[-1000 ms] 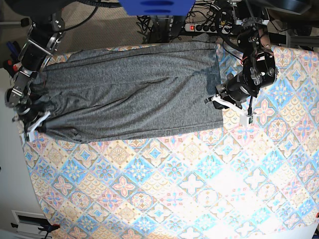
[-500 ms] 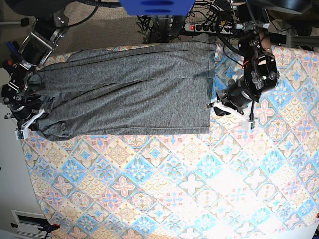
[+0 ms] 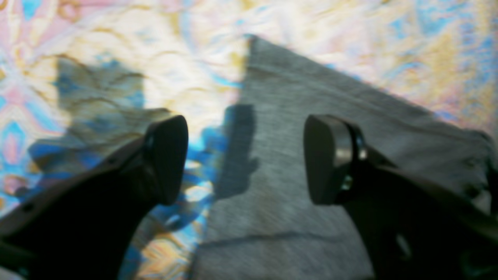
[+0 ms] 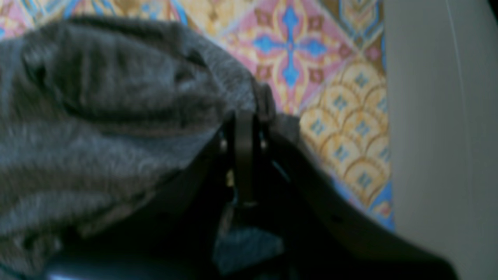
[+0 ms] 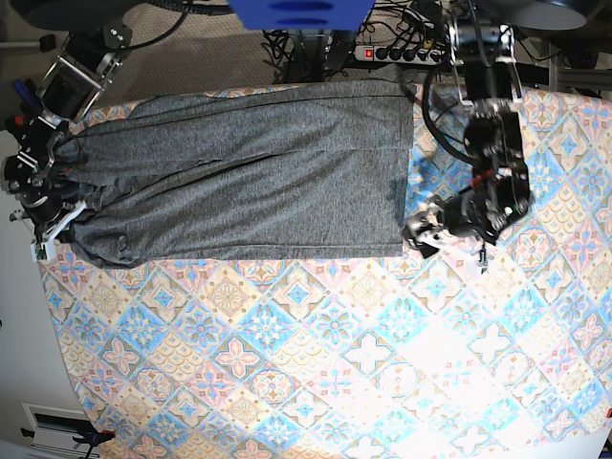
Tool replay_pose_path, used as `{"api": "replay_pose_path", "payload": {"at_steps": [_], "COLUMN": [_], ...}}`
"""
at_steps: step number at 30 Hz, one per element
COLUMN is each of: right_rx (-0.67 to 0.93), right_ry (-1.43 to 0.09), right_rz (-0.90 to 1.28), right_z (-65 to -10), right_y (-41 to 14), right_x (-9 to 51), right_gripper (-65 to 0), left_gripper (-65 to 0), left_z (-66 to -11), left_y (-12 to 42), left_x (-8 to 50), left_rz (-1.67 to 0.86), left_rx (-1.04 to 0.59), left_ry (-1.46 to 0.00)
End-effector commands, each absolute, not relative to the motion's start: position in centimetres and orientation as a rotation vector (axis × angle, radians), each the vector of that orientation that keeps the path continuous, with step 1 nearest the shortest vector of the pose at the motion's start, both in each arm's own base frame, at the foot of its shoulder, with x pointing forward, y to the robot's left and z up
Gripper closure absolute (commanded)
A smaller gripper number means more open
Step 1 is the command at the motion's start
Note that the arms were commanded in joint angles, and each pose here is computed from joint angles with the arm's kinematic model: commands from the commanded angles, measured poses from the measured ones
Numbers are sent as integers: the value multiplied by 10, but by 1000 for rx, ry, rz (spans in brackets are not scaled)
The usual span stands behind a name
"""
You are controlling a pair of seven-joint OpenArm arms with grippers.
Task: Layout the t-shirt on the table in an organized manner, then fold the t-shirt properly
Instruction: 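Lift the shirt edge with the left gripper and fold it over the shirt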
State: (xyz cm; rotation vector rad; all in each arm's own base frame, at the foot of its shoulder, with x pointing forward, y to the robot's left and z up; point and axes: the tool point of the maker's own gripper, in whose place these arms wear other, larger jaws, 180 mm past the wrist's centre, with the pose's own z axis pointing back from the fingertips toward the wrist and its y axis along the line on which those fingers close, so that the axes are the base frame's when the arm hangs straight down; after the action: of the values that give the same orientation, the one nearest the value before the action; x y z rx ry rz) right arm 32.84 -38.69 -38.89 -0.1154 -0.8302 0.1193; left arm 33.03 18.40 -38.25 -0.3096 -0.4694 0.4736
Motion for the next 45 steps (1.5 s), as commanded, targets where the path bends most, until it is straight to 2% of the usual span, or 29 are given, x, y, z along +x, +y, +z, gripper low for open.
{"api": "replay_pose_path", "payload": {"at_steps": [1,7,15,23,29,34,37,45], "right_rx": [-144,-143,-143,-143,-143,-143,-143,-144], "right_ry": [-887,-878,-875,-875,-875,-875,-875,-876], "right_rz": [122,123,123,123,123,123,123,124], "right_z": [-368,-371,-372,-372,-372,-372,-372,-371], "right_y": [-398,-398,-398,-398,-398,-398,-398,-398], "right_x": [338,334,333,333,333,333,333,333], "right_gripper": [0,0,0,0,0,0,0,0], "left_gripper": [-393,-383,-380,-377,-377,-373,-315,-21], "left_z": [-372,-375,-404,-415,-416,-433,-440,-448], "left_y": [189,197,192,121,94,71,57,34], "left_x": [345,361,374,377,376,365,358,344], "left_rz": [480,327,246,57,57,63,67,6], "left_rx": [-313,-296,-340,-405,-457,-498,-523,-529], "left_ry": [-519,-591,-498,-432,-423,-358,-324,-280]}}
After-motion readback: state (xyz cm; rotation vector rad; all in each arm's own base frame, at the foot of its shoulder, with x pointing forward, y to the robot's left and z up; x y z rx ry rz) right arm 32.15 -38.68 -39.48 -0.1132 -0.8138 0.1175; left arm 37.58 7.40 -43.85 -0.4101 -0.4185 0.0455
